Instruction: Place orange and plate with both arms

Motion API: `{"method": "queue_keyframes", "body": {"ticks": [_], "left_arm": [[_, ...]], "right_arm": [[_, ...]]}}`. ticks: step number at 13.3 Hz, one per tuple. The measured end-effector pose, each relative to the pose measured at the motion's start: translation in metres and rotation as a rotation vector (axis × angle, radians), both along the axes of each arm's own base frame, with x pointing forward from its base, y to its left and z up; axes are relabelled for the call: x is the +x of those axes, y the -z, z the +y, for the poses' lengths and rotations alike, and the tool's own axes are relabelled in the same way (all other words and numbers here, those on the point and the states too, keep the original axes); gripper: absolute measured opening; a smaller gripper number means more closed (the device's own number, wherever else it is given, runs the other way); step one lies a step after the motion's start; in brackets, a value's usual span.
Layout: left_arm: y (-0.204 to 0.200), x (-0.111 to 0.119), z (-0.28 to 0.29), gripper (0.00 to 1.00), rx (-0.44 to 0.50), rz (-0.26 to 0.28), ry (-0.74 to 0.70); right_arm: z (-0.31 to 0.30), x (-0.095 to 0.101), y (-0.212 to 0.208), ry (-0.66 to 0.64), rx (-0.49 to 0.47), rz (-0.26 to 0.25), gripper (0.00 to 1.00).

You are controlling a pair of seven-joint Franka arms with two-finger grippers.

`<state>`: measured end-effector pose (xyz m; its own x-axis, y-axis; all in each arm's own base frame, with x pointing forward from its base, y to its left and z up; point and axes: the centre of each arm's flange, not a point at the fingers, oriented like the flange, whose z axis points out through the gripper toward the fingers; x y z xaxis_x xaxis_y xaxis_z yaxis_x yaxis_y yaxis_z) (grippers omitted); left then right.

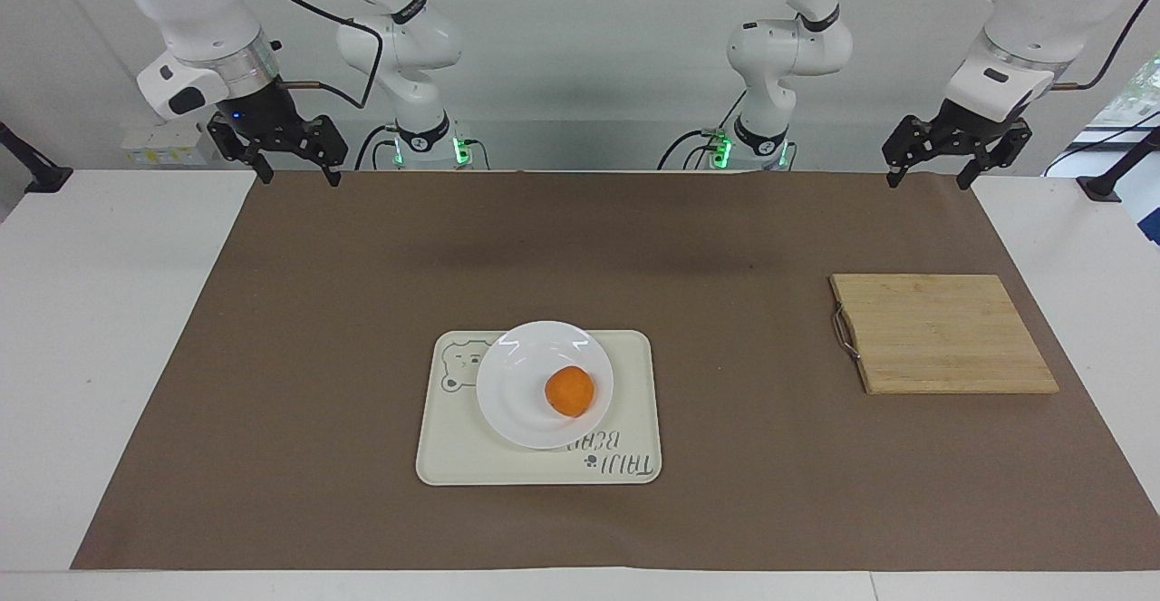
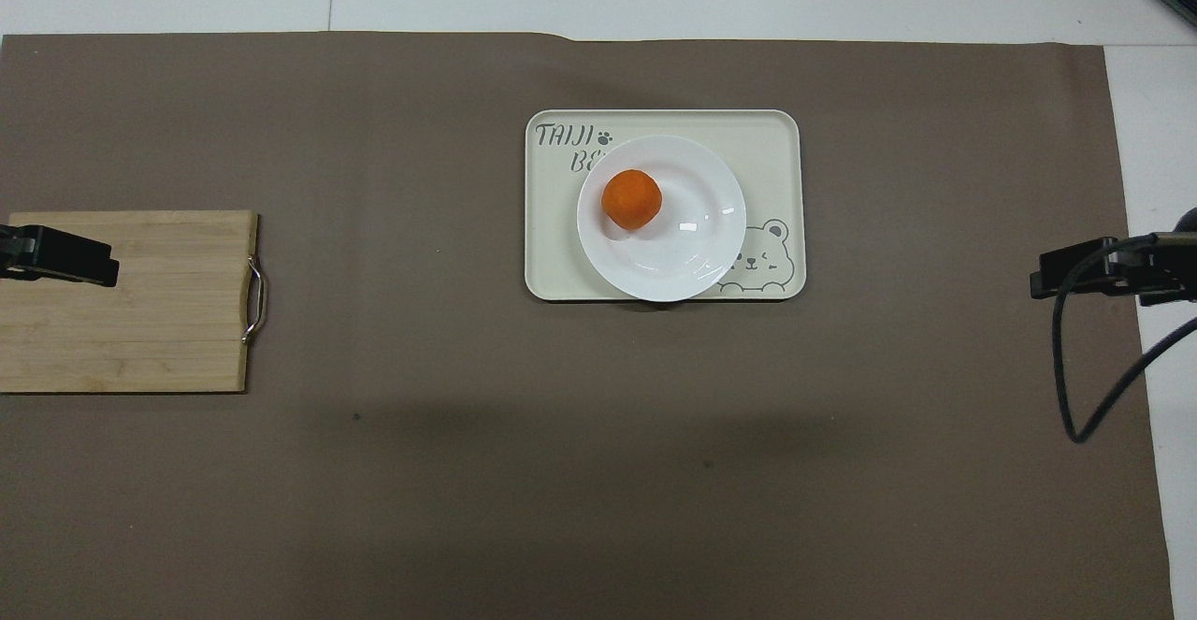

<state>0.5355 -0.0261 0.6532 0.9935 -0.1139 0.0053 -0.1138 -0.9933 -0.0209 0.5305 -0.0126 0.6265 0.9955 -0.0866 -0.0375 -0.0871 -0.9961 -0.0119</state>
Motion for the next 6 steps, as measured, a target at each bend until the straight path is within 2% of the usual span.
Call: {"method": "queue_keyframes", "body": {"ticks": [6], "left_arm": [[-0.007, -0.001, 0.014, 1.0, -0.025, 0.001, -0.037]], "right_arm": [[0.0, -0.001, -0.003, -0.002, -0.001, -0.007, 1.0]]}}
